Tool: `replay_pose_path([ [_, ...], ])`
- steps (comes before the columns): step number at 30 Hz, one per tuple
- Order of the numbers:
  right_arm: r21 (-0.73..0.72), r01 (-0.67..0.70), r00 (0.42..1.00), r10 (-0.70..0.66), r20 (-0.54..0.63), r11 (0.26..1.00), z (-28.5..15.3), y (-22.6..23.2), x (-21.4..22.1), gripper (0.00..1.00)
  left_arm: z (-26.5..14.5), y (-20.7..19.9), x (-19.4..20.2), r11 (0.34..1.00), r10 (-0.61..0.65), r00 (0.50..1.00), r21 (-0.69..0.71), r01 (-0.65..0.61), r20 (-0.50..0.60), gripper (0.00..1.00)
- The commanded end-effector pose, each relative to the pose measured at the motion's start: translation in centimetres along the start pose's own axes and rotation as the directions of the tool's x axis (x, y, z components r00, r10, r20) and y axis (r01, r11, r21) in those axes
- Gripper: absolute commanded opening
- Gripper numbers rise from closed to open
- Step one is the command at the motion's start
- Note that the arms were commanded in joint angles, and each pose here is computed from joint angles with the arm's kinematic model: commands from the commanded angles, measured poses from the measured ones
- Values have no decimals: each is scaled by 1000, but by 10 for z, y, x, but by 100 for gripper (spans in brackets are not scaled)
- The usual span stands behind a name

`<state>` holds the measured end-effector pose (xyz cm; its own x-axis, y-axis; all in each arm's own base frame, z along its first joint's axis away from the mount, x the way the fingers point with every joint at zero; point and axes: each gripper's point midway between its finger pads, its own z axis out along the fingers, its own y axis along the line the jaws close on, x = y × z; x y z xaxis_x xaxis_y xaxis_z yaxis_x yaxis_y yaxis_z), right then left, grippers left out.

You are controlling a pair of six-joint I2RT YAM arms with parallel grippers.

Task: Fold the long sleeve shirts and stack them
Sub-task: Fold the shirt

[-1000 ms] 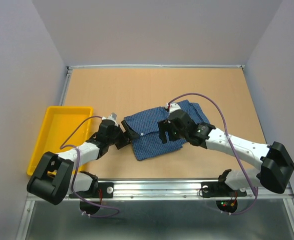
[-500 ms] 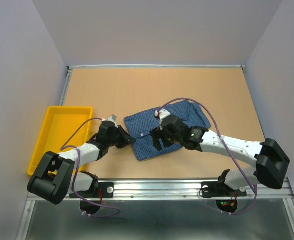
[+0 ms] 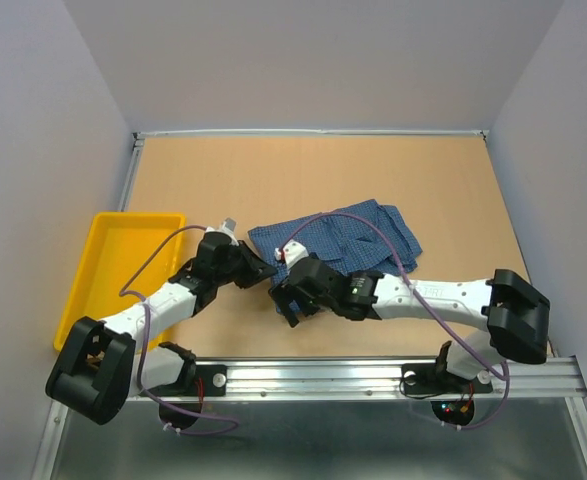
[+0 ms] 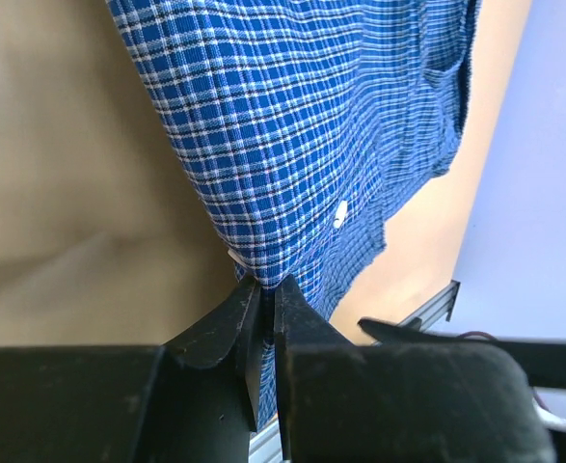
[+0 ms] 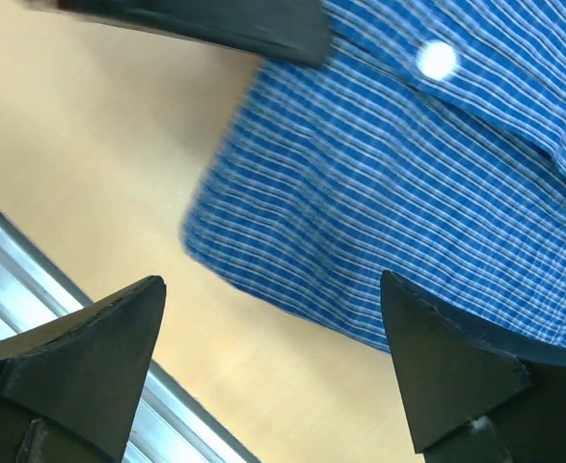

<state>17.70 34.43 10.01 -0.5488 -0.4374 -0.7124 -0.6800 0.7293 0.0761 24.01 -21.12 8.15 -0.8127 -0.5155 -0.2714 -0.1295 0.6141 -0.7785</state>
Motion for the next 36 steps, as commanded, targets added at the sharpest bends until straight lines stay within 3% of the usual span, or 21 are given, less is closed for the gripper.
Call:
replay_pose_path([
  [1, 30, 7, 988, -11, 153, 1000, -4, 30, -45, 98, -6, -28, -8, 998, -13, 1000, 54, 12, 19, 2],
  [10, 314, 109, 975, -163, 151, 943, 16, 28, -27, 96, -6, -27, -7, 999, -17, 1000, 36, 16, 19, 3],
  [16, 395, 163, 968, -224, 112, 904, 31, 21, -17, 82, -5, -24, -6, 999, -17, 1000, 28, 17, 18, 3],
  [22, 378, 205, 962, -257, 92, 903, 31, 22, -16, 36, -1, -14, -3, 1000, -19, 1000, -4, 20, 11, 4],
  [23, 366, 215, 961, -264, 88, 906, 30, 24, -17, 20, 0, -13, -3, 1000, -21, 1000, -8, 21, 9, 5],
  [26, 338, 233, 957, -276, 87, 912, 26, 27, -18, 1, 2, -7, -1, 999, -38, 999, -23, 38, 10, 10],
  [27, 335, 235, 957, -278, 87, 912, 24, 26, -18, 1, 2, -6, -1, 999, -43, 999, -23, 43, 10, 26],
  [29, 325, 233, 956, -277, 94, 916, 20, 26, -20, 1, 2, -7, -1, 999, -50, 999, -15, 50, 8, 48],
  [30, 322, 237, 956, -279, 91, 917, 19, 26, -18, 1, 1, -7, -1, 999, -53, 999, -12, 53, 7, 65],
  [33, 305, 226, 961, -264, 89, 925, 19, 27, -15, 1, -3, -7, -6, 997, -74, 997, -5, 75, 30, 85],
  [36, 296, 224, 962, -259, 84, 929, 21, 28, -12, 0, -8, -7, -11, 994, -109, 992, 20, 108, 58, 94],
])
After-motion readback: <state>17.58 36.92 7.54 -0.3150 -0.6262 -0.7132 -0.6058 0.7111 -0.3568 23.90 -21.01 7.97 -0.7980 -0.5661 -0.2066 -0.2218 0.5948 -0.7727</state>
